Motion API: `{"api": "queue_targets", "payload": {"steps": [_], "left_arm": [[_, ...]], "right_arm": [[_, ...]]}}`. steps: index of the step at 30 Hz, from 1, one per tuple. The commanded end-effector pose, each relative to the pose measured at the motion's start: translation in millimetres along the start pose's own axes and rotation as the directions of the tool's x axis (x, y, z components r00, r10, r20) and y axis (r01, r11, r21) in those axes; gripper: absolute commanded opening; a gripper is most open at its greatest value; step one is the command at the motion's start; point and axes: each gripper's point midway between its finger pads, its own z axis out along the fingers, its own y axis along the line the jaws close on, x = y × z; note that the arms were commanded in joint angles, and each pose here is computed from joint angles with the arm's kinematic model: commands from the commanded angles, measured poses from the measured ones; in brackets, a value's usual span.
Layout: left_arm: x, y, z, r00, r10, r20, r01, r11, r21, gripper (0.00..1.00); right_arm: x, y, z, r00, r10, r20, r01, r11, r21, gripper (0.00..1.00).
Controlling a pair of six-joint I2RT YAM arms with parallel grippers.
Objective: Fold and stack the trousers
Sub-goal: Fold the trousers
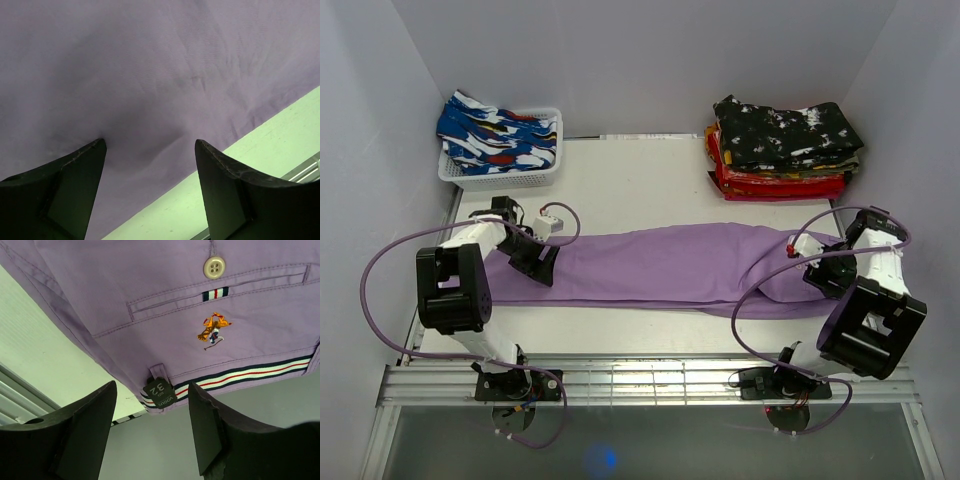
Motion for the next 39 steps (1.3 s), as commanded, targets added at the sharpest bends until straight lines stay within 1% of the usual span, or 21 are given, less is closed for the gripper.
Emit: {"api": "queue_targets", "payload": {"steps": [1,5,10,12,13,14,16,17,18,20,22,23,25,26,27,31,33,37,39], "left_arm": [[1.0,12.7,5.3,1.0,-0.001,-0.011,0.001,0.999,-0.044,0.83],[4.5,16.7,12.0,0.999,-0.011,-0.034,0.01,0.999,-0.041,0.83],[8.4,18.4,16.4,0.999,-0.022,-0.047,0.019,0.999,-0.045,0.83],[10.8,19.2,18.8,0.998,-0.025,-0.055,0.023,0.999,-0.046,0.83],[11.5,20.1,19.6,0.998,-0.03,-0.057,0.027,0.998,-0.051,0.83],[12.5,21.1,20.0,0.998,-0.034,-0.059,0.031,0.998,-0.055,0.82],[13.5,20.8,21.7,0.997,-0.04,-0.062,0.037,0.998,-0.054,0.81],[14.4,20.7,22.2,0.997,-0.041,-0.065,0.038,0.998,-0.054,0.81],[14.4,21.5,21.8,0.997,-0.043,-0.066,0.04,0.997,-0.059,0.81],[15.4,22.1,22.3,0.997,-0.043,-0.071,0.039,0.997,-0.061,0.8],[15.0,23.6,21.9,0.996,-0.045,-0.072,0.04,0.997,-0.068,0.8],[15.3,23.6,22.3,0.996,-0.047,-0.073,0.043,0.997,-0.067,0.8],[15.2,24.0,22.3,0.996,-0.047,-0.073,0.042,0.997,-0.069,0.79],[16.4,23.6,22.7,0.996,-0.05,-0.076,0.044,0.997,-0.069,0.79],[17.1,23.3,22.8,0.996,-0.053,-0.078,0.048,0.996,-0.07,0.79],[25.9,25.9,25.0,0.993,-0.06,-0.104,0.051,0.995,-0.09,0.76],[30.1,27.0,26.4,0.991,-0.064,-0.116,0.053,0.994,-0.097,0.74],[38.5,31.3,28.8,0.985,-0.092,-0.143,0.076,0.991,-0.113,0.7],[40.7,33.8,28.4,0.983,-0.105,-0.148,0.088,0.989,-0.119,0.68]], "right_arm": [[9.8,-6.3,-1.8,0.993,-0.105,-0.055,0.106,0.994,0.02,0.66],[17.0,-5.8,7.7,0.983,-0.163,-0.085,0.167,0.985,0.033,0.67],[22.0,-3.9,14.2,0.974,-0.2,-0.108,0.204,0.979,0.024,0.67],[23.5,-5.4,16.1,0.971,-0.208,-0.116,0.212,0.977,0.027,0.65],[24.0,-11.3,17.5,0.97,-0.208,-0.121,0.216,0.975,0.052,0.63],[24.4,-14.9,17.7,0.97,-0.208,-0.125,0.217,0.974,0.065,0.57],[24.9,-22.7,17.9,0.969,-0.21,-0.132,0.223,0.971,0.091,0.51],[25.4,-24.3,17.9,0.968,-0.213,-0.134,0.227,0.969,0.095,0.44],[25.9,-26.1,17.1,0.966,-0.219,-0.139,0.234,0.967,0.1,0.41],[26.4,-28.9,16.0,0.96,-0.237,-0.147,0.254,0.961,0.107,0.37],[26.0,-27.5,15.5,0.959,-0.244,-0.146,0.261,0.96,0.103,0.36],[26.5,-26.2,16.3,0.958,-0.247,-0.146,0.263,0.96,0.1,0.28],[27.0,-25.4,15.8,0.956,-0.255,-0.148,0.27,0.958,0.099,0.18],[25.6,-24.7,13.4,0.956,-0.258,-0.139,0.273,0.957,0.097,0.11],[25.4,-23.6,12.0,0.957,-0.257,-0.132,0.27,0.958,0.093,0.08],[24.2,-24.0,-10.3,0.962,-0.253,-0.106,0.263,0.959,0.104,0.08],[23.8,-23.3,-24.4,0.957,-0.276,-0.093,0.284,0.954,0.1,0.08],[40.9,-11.5,-43.5,0.958,-0.271,-0.099,0.278,0.958,0.071,0.08],[50.5,-6.1,-46.0,0.953,-0.278,-0.118,0.286,0.956,0.059,0.08]]}}
